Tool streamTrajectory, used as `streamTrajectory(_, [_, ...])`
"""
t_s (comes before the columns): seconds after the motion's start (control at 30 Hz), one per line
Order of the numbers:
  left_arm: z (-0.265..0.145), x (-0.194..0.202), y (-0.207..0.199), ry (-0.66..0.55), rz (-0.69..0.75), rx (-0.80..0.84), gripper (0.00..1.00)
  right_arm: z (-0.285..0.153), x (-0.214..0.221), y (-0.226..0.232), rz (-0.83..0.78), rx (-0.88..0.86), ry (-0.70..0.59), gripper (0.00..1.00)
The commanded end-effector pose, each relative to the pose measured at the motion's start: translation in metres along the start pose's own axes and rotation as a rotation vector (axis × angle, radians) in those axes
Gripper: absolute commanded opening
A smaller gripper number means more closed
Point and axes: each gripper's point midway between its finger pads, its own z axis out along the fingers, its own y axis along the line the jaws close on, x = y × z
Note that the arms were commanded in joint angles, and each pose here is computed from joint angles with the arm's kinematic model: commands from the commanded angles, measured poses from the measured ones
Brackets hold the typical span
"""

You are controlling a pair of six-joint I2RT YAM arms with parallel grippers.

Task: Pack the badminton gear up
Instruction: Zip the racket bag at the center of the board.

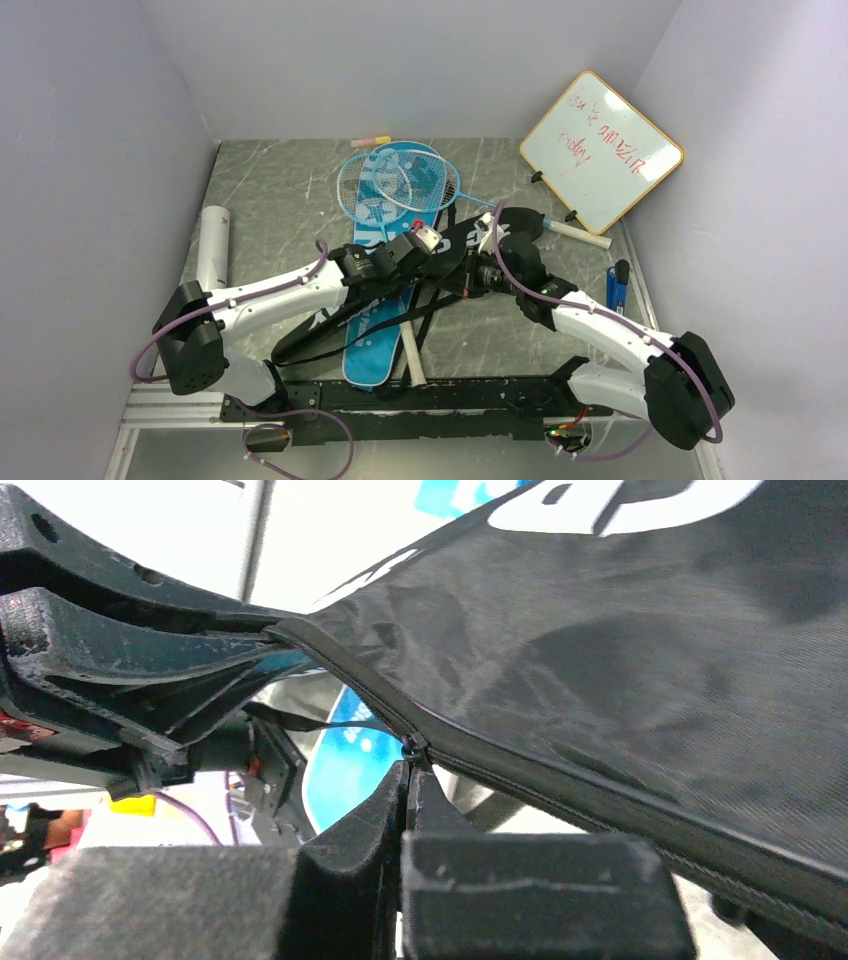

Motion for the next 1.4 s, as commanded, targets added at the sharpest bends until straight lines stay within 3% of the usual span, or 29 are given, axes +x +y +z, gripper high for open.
streamTrajectory(0.0, [-0.009, -0.051, -0.015, -0.155, -0.058, 0.066, 0.05, 0.006, -0.006, 0.045, 0.008, -0.182, -0.032, 0.0])
streamTrajectory(0.27, [-0.009, -0.053, -0.025, -0.168, -0.065, 0.124, 0.05, 0.023, 0.008, 0.066, -0.004, -0.242, 0.01, 0.0])
streamTrajectory(0.3, [-0.009, -0.053, -0.025, -0.168, -0.067, 0.124, 0.05, 0.022, 0.007, 0.066, -0.012, -0.24, 0.008, 0.04])
streamTrajectory(0.4, [-0.007, -0.052, -0.022, -0.165, -0.071, 0.114, 0.05, 0.014, -0.003, 0.058, -0.037, -0.163, -0.04, 0.33])
streamTrajectory(0.57, [-0.007, -0.051, -0.017, -0.17, -0.071, 0.092, 0.05, -0.018, -0.038, 0.021, 0.022, 0.108, -0.226, 0.69])
streamTrajectory(0.63, [-0.007, -0.05, -0.014, -0.169, -0.068, 0.079, 0.05, -0.032, -0.047, -0.003, 0.097, 0.229, -0.289, 0.77])
streamTrajectory(0.77, [-0.008, -0.049, -0.013, -0.171, -0.06, 0.081, 0.05, -0.048, -0.064, -0.036, 0.271, 0.372, -0.394, 0.81])
streamTrajectory(0.97, [-0.01, -0.048, -0.016, -0.185, -0.056, 0.11, 0.05, -0.043, -0.078, -0.071, 0.526, 0.473, -0.419, 0.75])
streamTrajectory(1.1, [-0.011, -0.045, -0.019, -0.192, -0.037, 0.131, 0.05, -0.036, -0.093, -0.074, 0.547, 0.489, -0.427, 0.63])
streamTrajectory(1.37, [0.002, -0.037, -0.013, -0.182, -0.005, 0.086, 0.05, -0.035, -0.125, -0.044, 0.474, 0.349, -0.494, 0.02])
